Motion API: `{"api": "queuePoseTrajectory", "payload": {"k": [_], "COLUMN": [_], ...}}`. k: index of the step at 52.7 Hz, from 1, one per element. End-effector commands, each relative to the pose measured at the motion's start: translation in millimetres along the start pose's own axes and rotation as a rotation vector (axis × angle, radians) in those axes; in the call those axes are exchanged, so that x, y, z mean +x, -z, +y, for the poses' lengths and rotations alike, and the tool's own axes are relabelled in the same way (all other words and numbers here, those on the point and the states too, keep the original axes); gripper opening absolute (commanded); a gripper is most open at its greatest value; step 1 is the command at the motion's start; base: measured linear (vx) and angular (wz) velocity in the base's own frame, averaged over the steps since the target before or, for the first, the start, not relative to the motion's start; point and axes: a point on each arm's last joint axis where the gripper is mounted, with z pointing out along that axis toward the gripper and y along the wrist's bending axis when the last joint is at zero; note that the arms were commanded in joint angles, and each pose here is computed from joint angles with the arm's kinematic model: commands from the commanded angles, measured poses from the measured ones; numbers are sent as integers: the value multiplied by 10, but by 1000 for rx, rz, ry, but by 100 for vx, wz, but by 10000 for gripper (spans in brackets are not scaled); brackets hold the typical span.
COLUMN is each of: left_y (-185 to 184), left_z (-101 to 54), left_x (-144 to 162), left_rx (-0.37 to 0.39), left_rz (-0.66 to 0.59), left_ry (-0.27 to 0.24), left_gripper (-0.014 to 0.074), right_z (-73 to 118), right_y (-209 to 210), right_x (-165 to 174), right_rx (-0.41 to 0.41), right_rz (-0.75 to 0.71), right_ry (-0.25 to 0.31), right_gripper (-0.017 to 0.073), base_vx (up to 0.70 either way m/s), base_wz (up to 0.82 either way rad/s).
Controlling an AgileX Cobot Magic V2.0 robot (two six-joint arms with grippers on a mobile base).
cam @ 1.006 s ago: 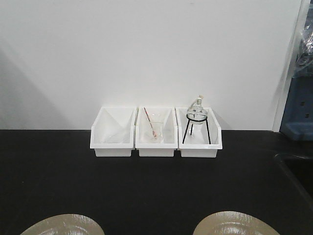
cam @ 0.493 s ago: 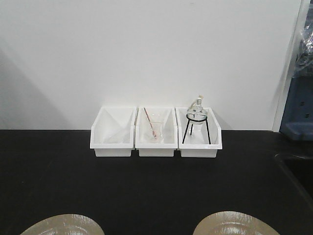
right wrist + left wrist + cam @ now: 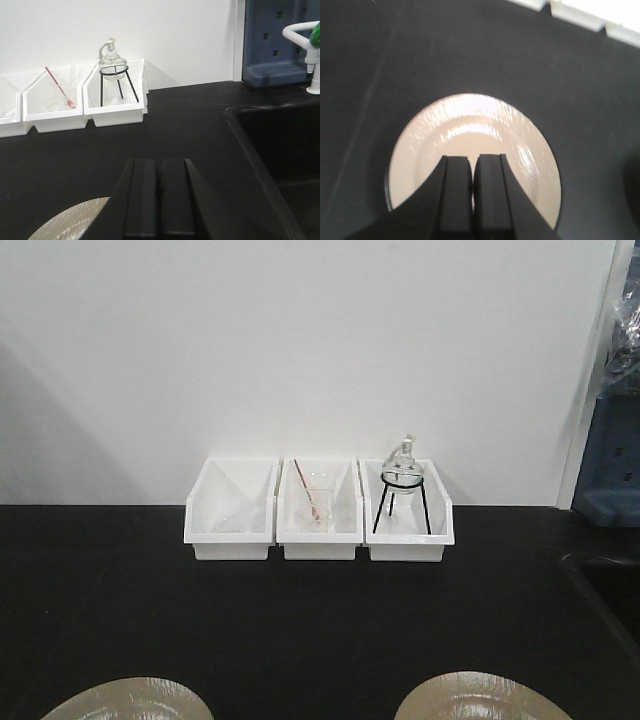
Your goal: Arrange circular plates on left workspace
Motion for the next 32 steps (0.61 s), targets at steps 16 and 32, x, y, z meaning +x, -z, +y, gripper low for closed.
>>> {"api": "queuePoseTrajectory", "payload": {"k": [16,32], "left_y": [-151,-148], "left_z": [-64,600], "left_x": [-115,-307], "left_rx": [72,-113], "left_rz": [9,-87], "left_ry": [-88,243], "left_gripper": [398,-9], "right_z": [12,10], "right_y": [2,0], "right_x": [-166,-134], "right_rx": [-5,-2], "right_rz": [-78,-43], "right_ry": [8,11], "right_gripper": [1,1], "base_vx": [0,0], "base_wz": [0,0]}}
